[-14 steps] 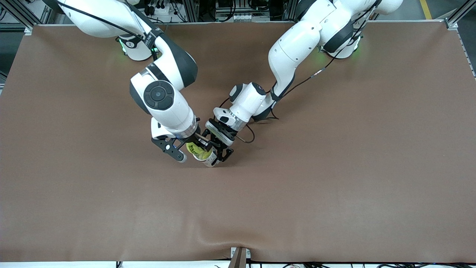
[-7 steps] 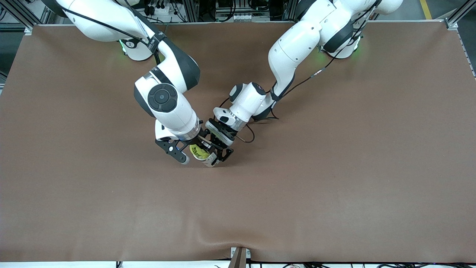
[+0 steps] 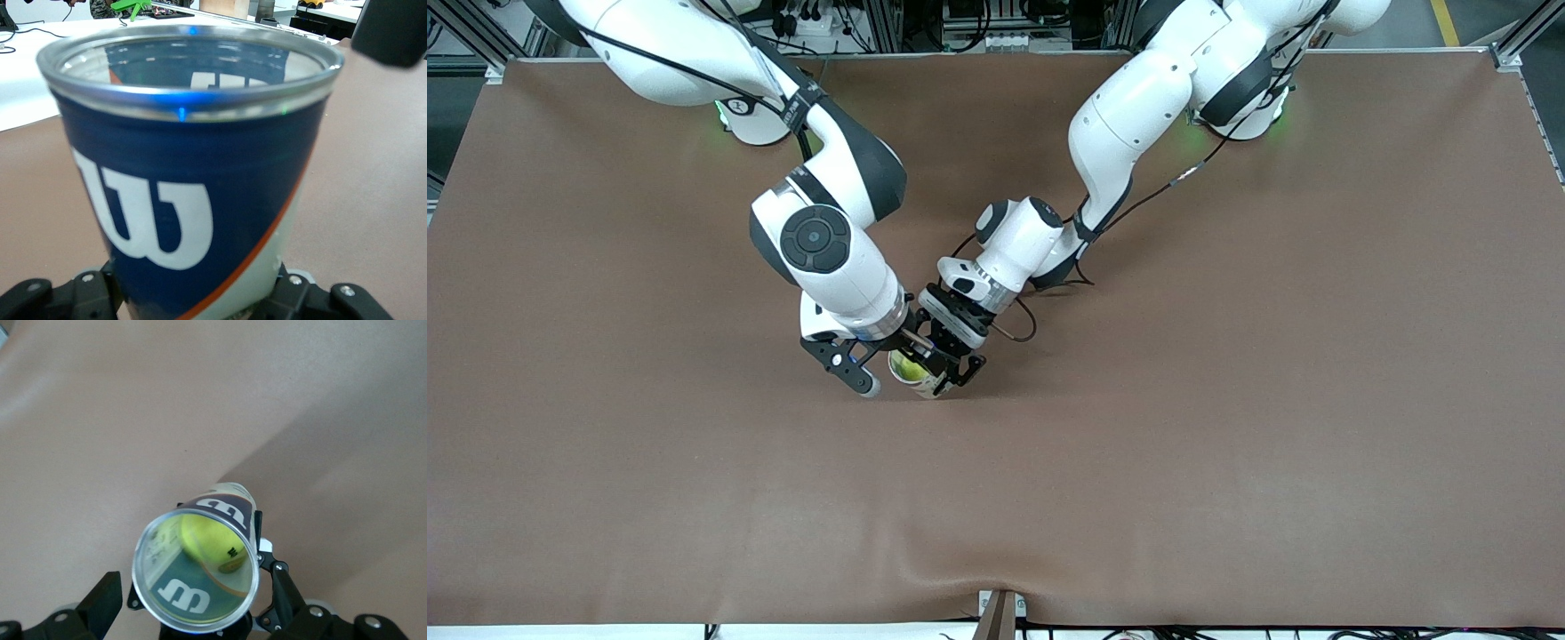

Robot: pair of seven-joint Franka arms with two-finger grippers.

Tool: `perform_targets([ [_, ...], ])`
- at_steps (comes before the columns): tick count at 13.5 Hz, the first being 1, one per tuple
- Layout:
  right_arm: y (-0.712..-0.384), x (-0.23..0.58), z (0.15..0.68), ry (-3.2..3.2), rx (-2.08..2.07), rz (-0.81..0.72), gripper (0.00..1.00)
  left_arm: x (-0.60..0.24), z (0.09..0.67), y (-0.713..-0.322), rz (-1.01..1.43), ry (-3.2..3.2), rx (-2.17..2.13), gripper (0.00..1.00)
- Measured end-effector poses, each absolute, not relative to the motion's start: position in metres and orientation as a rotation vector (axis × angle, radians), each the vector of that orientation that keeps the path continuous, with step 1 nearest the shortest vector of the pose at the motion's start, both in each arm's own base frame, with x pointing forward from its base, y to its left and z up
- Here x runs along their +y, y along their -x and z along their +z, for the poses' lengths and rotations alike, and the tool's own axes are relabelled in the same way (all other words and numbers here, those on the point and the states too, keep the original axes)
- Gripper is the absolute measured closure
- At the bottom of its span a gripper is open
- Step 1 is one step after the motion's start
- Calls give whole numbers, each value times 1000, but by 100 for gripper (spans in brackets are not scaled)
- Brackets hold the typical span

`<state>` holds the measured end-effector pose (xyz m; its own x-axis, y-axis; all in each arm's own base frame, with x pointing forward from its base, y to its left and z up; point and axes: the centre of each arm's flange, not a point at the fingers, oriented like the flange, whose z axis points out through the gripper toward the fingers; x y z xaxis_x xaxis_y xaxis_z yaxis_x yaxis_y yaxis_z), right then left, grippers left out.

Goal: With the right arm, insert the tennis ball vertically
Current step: 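Release the second ball into the can with the right gripper, then open the left gripper off the can while the right gripper withdraws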

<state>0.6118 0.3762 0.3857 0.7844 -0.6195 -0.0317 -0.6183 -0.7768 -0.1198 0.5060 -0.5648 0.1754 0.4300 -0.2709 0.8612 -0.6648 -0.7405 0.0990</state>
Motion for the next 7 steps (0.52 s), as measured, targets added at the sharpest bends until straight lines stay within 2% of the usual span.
perform_targets([
  [2,-617,373,393,2840,1003,-24,0,-565,175,-506,1247,-2261,-792,20],
  [5,-626,349,403,2911,962,20,0,-563,169,-506,1232,-2275,-778,0],
  [7,-631,325,425,3006,857,76,0,-563,169,-506,1231,-2275,-775,0],
])
